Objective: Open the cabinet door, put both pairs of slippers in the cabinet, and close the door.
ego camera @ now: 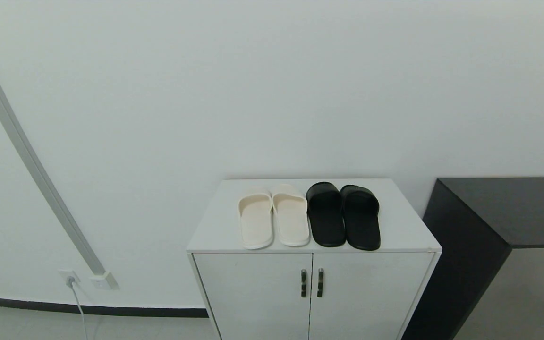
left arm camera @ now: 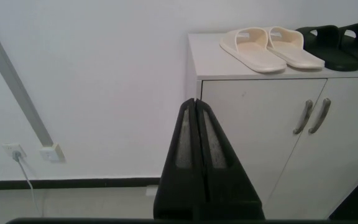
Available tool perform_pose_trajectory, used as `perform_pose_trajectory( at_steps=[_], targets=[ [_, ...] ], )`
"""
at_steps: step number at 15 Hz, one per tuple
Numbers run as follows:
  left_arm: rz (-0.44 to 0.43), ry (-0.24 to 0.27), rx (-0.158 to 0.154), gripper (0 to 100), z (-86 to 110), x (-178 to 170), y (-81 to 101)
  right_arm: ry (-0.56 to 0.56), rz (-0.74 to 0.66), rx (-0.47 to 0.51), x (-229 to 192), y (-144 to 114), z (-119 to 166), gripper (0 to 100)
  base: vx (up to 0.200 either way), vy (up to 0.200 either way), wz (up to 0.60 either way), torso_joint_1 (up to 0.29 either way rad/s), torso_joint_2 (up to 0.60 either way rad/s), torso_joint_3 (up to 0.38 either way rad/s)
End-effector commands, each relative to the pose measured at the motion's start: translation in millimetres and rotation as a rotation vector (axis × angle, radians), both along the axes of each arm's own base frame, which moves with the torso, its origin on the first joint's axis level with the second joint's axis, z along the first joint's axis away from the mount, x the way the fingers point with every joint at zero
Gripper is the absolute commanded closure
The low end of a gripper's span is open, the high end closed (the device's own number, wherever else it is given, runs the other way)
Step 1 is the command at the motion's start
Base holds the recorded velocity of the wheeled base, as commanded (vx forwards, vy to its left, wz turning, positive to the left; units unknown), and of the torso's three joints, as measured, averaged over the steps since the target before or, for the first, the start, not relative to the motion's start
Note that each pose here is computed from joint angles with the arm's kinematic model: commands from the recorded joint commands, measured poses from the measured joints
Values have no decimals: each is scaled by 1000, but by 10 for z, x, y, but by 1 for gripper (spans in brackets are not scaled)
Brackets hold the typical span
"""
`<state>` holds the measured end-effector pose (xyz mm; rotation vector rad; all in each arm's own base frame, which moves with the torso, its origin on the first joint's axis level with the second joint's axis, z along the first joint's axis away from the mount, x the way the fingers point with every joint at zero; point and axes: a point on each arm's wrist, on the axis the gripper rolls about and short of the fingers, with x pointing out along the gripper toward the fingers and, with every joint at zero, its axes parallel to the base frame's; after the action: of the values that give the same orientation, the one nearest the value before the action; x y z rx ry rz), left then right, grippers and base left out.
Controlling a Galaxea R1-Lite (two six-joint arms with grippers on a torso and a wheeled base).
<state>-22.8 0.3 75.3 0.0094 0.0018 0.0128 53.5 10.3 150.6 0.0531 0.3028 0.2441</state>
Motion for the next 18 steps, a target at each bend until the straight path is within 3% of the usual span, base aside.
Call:
perform_pose_trajectory(
  at_steps=[1, 4, 5, 7, 12, 15, 18],
  targets=[
    [1, 0, 0, 100, 0, 0, 0, 83, 90, 0, 535, 457, 160, 0, 0, 0, 0, 0, 0, 0],
    [1, 0, -5, 100, 0, 0, 0, 128, 81, 21, 770, 1026, 250, 0, 0, 0, 0, 0, 0, 0],
    [1, 0, -5, 100, 0, 0, 0, 128, 81, 21, 770, 1026, 250, 0, 0, 0, 0, 0, 0, 0],
    [3, 0, -3, 100, 0, 0, 0, 157, 70, 60, 1100, 1402, 289, 0, 0, 0, 0, 0, 0, 0],
    [1, 1, -3, 100, 1, 1, 0, 118, -112, 19, 1757, 2000, -5, 0, 0, 0, 0, 0, 0, 0],
    [1, 0, -2, 100, 0, 0, 0, 103, -211, -9, 2153, 2227, -220, 0, 0, 0, 0, 0, 0, 0],
    [3, 0, 0, 100, 0, 0, 0, 82, -300, -13, 2499, 2251, -389, 0, 0, 0, 0, 0, 0, 0]
  ],
)
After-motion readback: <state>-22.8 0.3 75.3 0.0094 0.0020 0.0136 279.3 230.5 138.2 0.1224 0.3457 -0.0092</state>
